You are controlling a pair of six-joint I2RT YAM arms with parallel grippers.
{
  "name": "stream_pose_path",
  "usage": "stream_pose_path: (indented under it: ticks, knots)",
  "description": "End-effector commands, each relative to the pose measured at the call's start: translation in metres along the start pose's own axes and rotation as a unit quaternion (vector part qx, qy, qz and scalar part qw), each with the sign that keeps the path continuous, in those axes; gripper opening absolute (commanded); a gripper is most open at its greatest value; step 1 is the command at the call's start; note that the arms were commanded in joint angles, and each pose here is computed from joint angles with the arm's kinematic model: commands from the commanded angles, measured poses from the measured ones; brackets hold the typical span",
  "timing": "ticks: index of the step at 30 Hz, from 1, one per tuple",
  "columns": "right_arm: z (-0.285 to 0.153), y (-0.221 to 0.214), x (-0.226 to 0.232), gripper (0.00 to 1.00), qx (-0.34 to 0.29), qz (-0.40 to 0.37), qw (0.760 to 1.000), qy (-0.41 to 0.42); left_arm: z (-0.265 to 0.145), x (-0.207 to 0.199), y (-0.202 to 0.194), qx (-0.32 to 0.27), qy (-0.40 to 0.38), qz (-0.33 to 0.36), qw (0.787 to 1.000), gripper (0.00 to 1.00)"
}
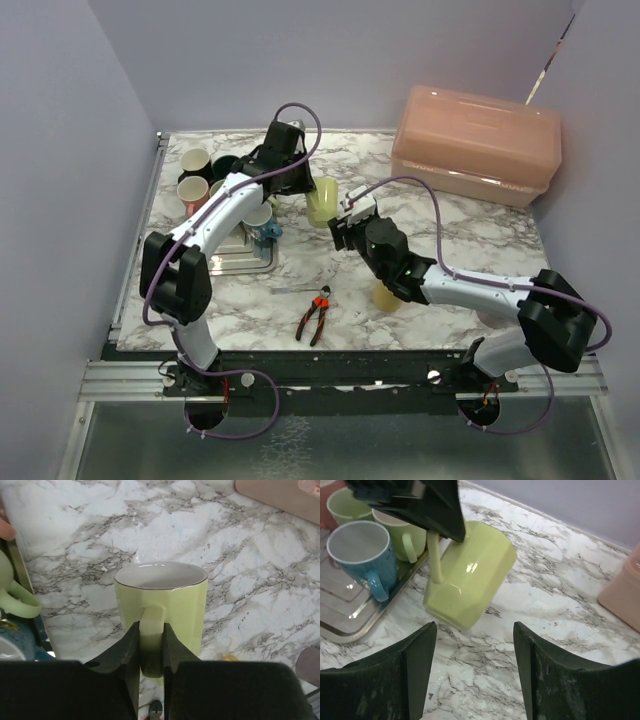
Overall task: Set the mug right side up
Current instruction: Turn over the cup at the center of the board, then place the cup on the tray.
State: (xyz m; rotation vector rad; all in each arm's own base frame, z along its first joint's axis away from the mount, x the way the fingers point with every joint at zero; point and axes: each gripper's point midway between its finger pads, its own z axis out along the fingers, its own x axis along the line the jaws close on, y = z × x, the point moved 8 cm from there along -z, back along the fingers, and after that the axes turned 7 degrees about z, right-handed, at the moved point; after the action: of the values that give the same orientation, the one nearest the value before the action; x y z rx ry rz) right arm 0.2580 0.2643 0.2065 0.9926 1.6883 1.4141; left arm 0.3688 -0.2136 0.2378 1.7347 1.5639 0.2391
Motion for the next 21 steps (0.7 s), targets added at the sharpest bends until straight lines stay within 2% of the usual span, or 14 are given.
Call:
stream_pose_path:
  ticks: [1, 7, 13, 18, 21]
  knots:
    - [-0.004, 0.015, -0.011, 0.66, -0.028, 0.108, 0.993, -0.031, -0.069, -0.011, 0.047, -0.157, 0.012, 0.049, 0.986, 0.0]
    - [0.006, 0.023, -0.027, 0.66, -0.029, 0.183, 0.979, -0.081, -0.13, 0.009, 0.039, -0.261, 0.084, 0.057, 0.96, 0.0]
    - [0.022, 0.031, -0.03, 0.67, -0.02, 0.217, 0.973, -0.074, -0.196, 0.044, 0.003, -0.374, 0.173, 0.016, 0.911, 0.0]
    - [0.028, 0.031, -0.029, 0.66, -0.011, 0.232, 0.971, -0.063, -0.218, 0.077, -0.035, -0.414, 0.253, -0.013, 0.874, 0.0]
    - [0.031, 0.03, -0.029, 0.67, -0.005, 0.233, 0.971, -0.061, -0.217, 0.093, -0.054, -0.426, 0.288, -0.024, 0.857, 0.0]
